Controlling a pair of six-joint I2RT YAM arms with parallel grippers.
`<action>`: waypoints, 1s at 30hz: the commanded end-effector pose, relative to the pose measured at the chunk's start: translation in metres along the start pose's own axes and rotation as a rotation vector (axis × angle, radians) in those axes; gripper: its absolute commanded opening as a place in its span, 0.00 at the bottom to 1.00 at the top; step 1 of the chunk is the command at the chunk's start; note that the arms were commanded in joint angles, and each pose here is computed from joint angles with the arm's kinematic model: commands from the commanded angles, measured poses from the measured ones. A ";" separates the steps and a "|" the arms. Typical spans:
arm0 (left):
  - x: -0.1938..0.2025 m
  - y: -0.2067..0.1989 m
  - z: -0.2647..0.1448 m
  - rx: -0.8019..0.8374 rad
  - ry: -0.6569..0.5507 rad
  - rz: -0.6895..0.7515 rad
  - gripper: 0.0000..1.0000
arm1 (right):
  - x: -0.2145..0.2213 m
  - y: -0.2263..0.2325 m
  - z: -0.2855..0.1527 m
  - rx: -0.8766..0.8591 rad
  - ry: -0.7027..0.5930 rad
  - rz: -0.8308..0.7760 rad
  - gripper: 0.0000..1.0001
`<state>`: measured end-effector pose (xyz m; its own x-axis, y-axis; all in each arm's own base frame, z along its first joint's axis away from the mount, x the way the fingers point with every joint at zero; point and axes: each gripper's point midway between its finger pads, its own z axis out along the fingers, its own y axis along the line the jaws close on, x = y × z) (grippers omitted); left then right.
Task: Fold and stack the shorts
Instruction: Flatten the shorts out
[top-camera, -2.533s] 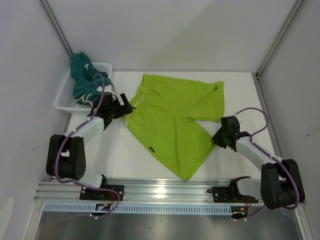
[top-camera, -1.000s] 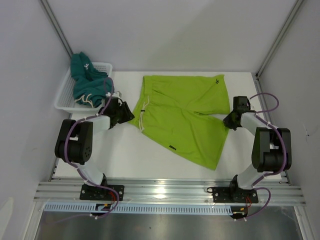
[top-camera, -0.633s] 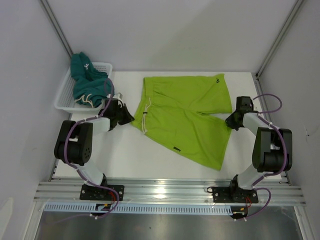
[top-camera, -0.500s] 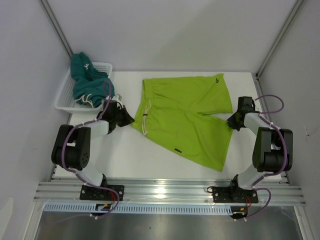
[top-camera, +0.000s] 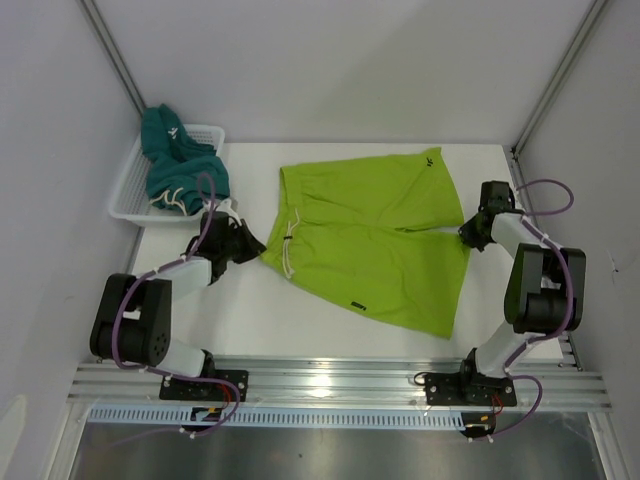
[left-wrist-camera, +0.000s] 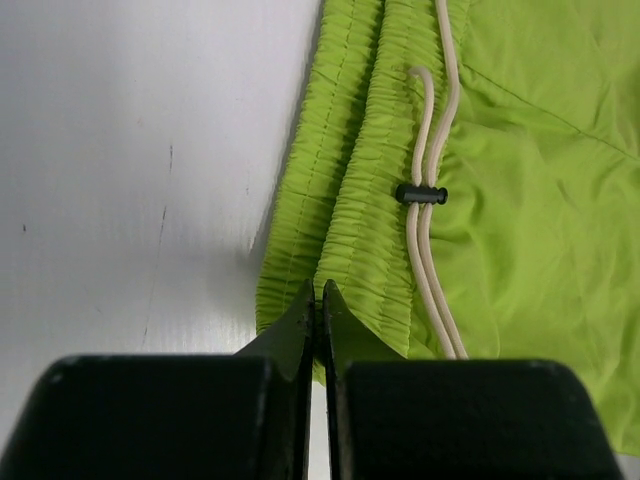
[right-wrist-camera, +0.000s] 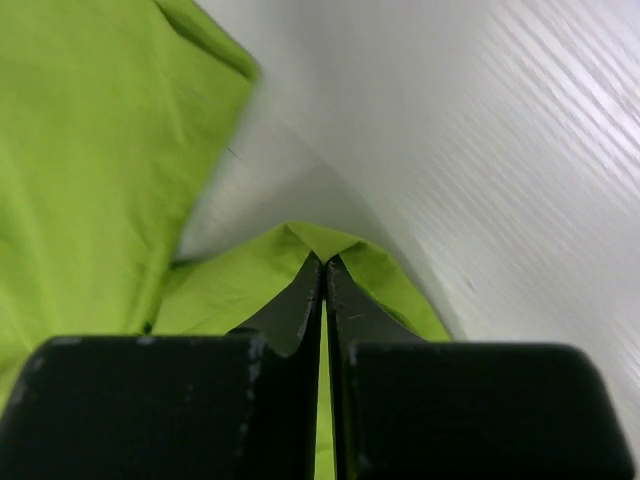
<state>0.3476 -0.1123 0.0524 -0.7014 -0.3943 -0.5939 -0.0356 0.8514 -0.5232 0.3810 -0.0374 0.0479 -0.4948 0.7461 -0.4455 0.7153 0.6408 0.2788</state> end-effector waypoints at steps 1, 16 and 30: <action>-0.013 -0.006 -0.003 0.004 -0.057 -0.004 0.00 | -0.027 0.025 0.011 -0.018 -0.021 0.005 0.00; -0.040 -0.008 0.028 -0.008 -0.094 -0.065 0.00 | -0.070 0.073 0.062 0.009 -0.018 0.010 0.00; -0.030 -0.010 0.015 0.006 -0.083 -0.063 0.03 | -0.072 0.043 -0.024 -0.016 -0.081 0.005 0.89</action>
<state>0.3757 -0.1123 0.0471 -0.6754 -0.4651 -0.5723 -0.1079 0.8300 -0.5472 0.4484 -0.0550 0.0455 -0.5103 0.7547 -0.4123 0.7374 0.6306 0.2418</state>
